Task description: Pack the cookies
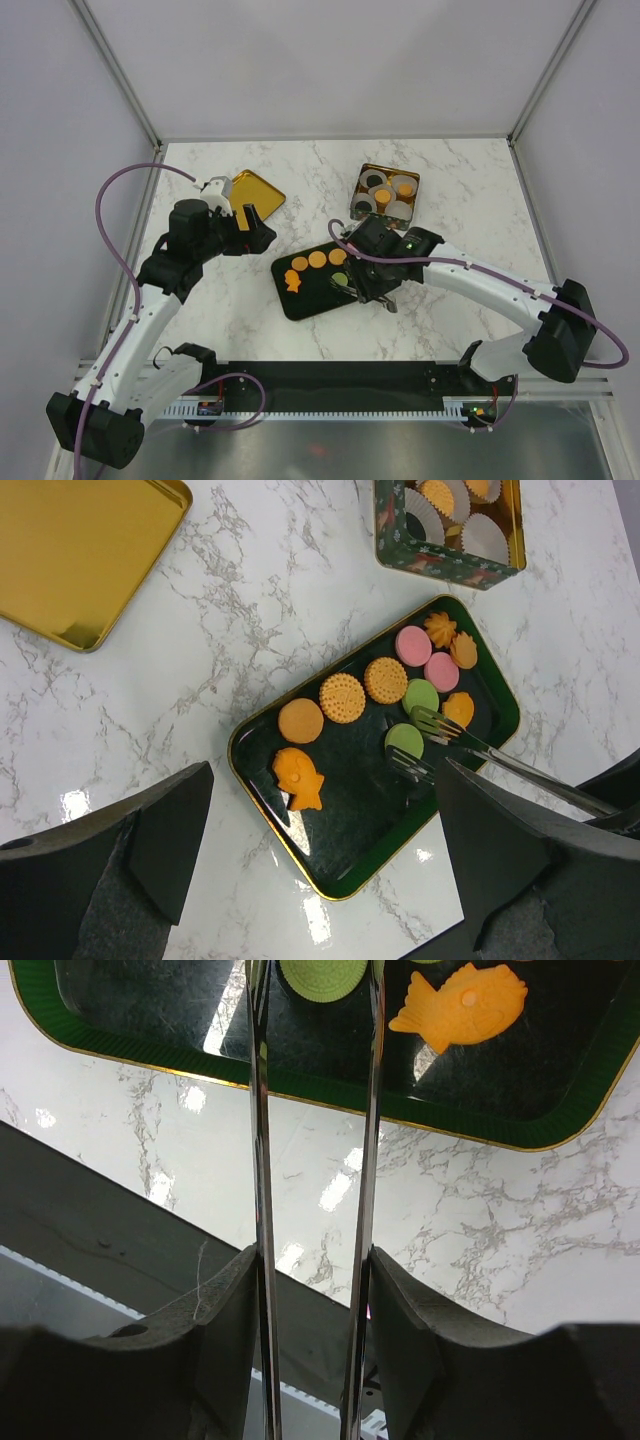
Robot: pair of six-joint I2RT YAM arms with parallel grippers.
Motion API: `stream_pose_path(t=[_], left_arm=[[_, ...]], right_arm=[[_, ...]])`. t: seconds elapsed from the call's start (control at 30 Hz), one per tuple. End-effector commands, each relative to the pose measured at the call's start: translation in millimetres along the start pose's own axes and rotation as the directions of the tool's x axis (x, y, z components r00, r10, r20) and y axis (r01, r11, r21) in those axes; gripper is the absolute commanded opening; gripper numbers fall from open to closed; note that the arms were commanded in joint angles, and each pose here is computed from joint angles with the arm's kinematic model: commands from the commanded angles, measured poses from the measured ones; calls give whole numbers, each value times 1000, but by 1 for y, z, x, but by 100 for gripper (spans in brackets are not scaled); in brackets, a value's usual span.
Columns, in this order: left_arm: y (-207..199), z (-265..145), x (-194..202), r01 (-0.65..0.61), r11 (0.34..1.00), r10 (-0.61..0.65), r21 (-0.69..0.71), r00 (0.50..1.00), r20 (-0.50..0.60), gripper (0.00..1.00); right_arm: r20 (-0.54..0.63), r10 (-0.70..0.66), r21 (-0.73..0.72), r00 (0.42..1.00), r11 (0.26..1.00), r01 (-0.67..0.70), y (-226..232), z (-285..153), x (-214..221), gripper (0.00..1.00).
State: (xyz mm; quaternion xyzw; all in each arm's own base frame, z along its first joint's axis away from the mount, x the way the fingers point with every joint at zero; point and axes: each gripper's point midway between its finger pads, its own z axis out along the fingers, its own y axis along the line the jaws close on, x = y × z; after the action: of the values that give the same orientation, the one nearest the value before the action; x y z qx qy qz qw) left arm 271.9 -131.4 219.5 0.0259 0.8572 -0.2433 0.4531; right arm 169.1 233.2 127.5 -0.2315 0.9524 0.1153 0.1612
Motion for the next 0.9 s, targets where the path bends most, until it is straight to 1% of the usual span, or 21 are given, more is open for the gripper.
stream_pose_path(t=[0.0,0.3,0.6,0.73,0.77,0.83,0.87], left_arm=[[-3,1,-9,3,1000,-4,19,1000,31,100],[-4,0,-9,4,1000,-4,24,1000,29,100],[-4,0,-9,4,1000,-5,27,1000,31,100],[-3,0,-8,6,1000,-7,26,1000,30,100],[-3,0,-9,6,1000,-7,25,999,32,100],[-4,0,-8,5,1000,-6,26,1000,30,100],[-4,-1,-9,5,1000,-5,27,999,33,100]], right_arm=[[34,-38,27,999,999,37,4,-5,-12,52],[21,-48,81,999,996,46,-1,-2,-9,52],[16,-67,83,998,994,65,3,-3,-11,52],[6,-78,89,997,993,77,4,-2,-9,49],[7,-79,90,997,993,78,5,-2,-9,46],[6,-79,95,997,992,78,4,-2,-10,45],[4,-81,99,997,992,80,4,-2,-9,42]])
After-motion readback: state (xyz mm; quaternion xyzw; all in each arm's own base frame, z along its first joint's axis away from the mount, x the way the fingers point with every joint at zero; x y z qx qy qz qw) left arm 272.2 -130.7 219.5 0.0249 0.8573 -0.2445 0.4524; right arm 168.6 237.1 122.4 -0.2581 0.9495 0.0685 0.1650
